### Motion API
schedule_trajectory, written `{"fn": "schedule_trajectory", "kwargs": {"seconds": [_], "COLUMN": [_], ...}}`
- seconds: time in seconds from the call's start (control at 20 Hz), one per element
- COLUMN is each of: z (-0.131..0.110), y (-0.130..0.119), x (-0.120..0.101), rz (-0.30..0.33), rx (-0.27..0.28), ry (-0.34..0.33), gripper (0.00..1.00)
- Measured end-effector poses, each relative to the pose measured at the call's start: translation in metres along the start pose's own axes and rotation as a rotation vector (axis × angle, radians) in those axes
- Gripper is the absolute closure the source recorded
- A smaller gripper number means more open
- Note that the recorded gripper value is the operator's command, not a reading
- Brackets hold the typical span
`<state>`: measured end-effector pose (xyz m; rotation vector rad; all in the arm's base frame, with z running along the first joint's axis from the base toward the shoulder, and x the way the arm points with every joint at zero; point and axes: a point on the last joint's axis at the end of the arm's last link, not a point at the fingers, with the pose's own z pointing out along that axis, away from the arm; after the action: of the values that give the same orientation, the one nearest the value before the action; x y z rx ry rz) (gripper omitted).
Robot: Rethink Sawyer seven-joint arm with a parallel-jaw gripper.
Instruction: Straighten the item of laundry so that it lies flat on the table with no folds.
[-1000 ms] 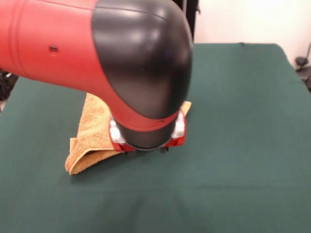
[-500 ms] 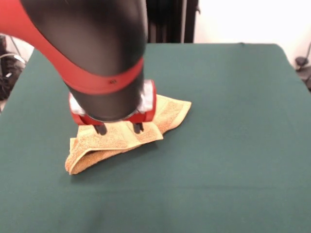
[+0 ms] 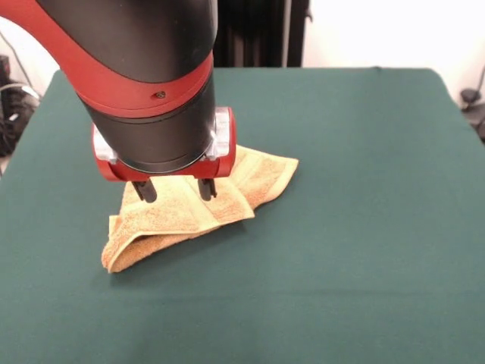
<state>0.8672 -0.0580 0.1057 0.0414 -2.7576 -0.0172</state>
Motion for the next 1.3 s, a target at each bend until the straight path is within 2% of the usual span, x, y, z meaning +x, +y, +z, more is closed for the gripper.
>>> {"fn": "schedule_trajectory", "kwargs": {"seconds": [0.3, 0.8, 1.0, 1.3], "z": [0.002, 0.002, 0.008, 0.019], "y": [0.002, 0.023, 0.030, 0.032], "x": [0.000, 0.004, 0.003, -0.006], "rz": [-0.004, -0.077, -0.112, -0.141], "rx": [0.000, -0.066, -0.073, -0.058], "ry": [0.002, 0.008, -0.016, -0.094], "gripper": [0.00, 0.00, 0.00, 0.00]}}
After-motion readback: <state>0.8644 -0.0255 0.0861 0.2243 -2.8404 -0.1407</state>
